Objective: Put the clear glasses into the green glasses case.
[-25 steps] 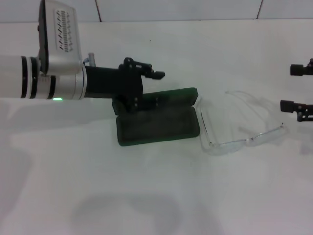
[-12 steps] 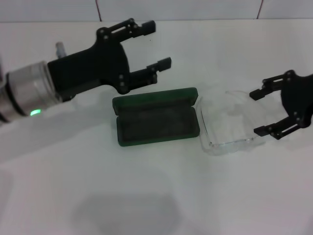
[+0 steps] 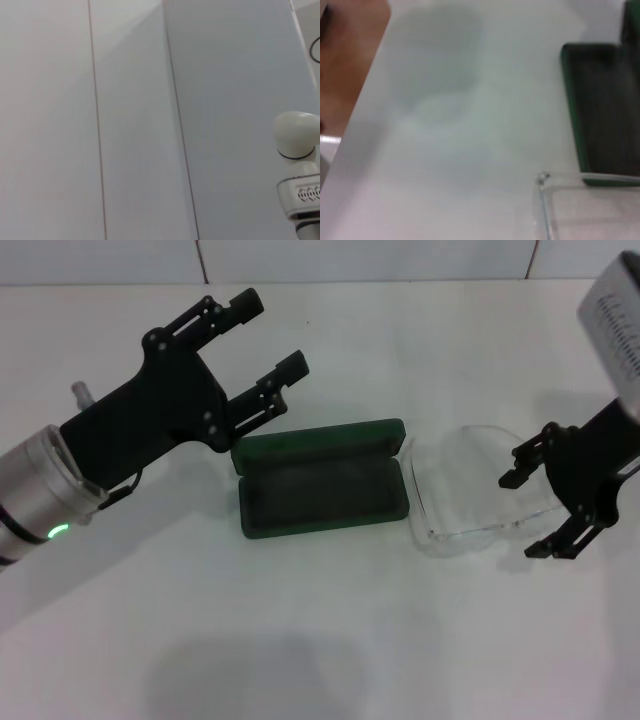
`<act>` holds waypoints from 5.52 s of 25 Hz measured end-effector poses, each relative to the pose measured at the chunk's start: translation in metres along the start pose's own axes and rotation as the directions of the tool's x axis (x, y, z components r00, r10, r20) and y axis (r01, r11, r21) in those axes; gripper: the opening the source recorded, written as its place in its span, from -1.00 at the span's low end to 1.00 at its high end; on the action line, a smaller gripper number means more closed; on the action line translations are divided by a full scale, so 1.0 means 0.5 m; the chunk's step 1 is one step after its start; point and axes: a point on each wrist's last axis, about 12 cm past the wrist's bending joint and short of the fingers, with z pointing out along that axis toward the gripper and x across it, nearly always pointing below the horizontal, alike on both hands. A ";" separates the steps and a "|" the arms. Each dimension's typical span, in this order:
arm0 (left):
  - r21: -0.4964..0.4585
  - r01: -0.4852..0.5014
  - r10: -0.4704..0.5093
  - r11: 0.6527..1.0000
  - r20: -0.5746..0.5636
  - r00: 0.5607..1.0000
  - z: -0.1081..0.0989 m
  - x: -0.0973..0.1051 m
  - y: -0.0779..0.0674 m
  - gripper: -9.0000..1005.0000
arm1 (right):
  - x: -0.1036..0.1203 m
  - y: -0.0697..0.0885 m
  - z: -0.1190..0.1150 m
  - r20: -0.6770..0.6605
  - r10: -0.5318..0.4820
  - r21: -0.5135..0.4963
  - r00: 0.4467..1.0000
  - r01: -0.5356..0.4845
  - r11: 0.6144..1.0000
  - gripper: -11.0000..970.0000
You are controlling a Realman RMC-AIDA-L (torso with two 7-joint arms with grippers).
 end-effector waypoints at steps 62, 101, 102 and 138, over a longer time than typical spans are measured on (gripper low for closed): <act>0.270 0.248 -0.219 0.930 -0.134 0.966 0.099 0.011 -0.025 0.42 | 0.094 0.142 0.096 0.455 -0.544 0.599 0.705 0.210 0.773 -0.74; 0.247 0.364 -0.233 0.898 -0.437 0.869 0.197 0.052 -0.008 0.42 | 0.094 0.154 0.117 0.489 -0.521 0.556 0.700 0.210 0.804 -0.74; 0.244 0.369 -0.234 0.897 -0.448 0.863 0.200 0.053 -0.008 0.42 | 0.094 0.154 0.117 0.489 -0.521 0.556 0.700 0.210 0.804 -0.74; 0.134 0.208 -0.162 0.969 -0.293 0.942 0.194 0.065 -0.009 0.42 | 0.039 0.170 0.158 0.800 -0.257 0.264 0.543 0.066 0.962 -0.74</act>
